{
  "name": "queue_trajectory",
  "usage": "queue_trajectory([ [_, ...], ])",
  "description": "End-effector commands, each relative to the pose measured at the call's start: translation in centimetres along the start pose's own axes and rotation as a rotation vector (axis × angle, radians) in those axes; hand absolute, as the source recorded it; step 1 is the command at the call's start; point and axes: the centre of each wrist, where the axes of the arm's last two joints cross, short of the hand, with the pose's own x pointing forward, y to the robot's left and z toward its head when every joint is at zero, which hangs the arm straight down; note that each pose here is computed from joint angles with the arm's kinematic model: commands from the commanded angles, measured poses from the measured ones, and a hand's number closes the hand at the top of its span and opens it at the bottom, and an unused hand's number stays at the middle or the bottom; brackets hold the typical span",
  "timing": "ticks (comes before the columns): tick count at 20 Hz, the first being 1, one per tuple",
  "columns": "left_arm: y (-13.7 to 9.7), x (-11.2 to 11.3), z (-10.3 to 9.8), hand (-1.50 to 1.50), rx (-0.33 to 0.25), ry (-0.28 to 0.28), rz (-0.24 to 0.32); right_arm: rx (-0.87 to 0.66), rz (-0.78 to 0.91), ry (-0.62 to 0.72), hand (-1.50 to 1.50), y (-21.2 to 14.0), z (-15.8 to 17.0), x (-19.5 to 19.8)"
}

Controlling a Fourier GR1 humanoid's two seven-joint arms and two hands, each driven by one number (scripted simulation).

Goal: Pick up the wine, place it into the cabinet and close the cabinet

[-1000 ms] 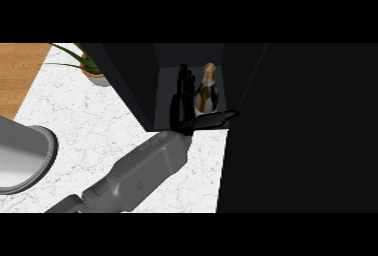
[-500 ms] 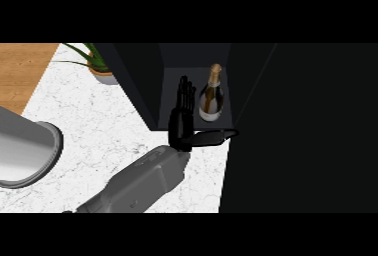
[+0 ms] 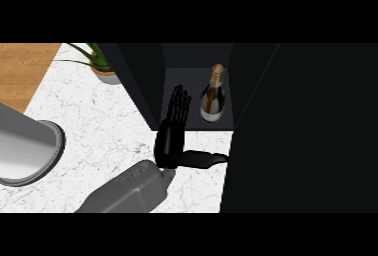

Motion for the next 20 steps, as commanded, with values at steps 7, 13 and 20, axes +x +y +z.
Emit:
queue_trajectory([
  [7,3.2,6.1,3.7,-1.5,-0.1,-0.001,0.01,0.054,-0.014,0.018,-1.5,-1.5,1.3,-1.0],
  [13,6.2,7.9,7.0,1.5,-0.188,0.011,0.047,0.242,0.095,-0.008,1.5,-1.0,2.0,1.3],
  [20,10.3,11.9,10.1,1.5,-0.188,0.012,0.035,0.399,-0.02,0.046,1.5,1.7,3.8,2.3],
])
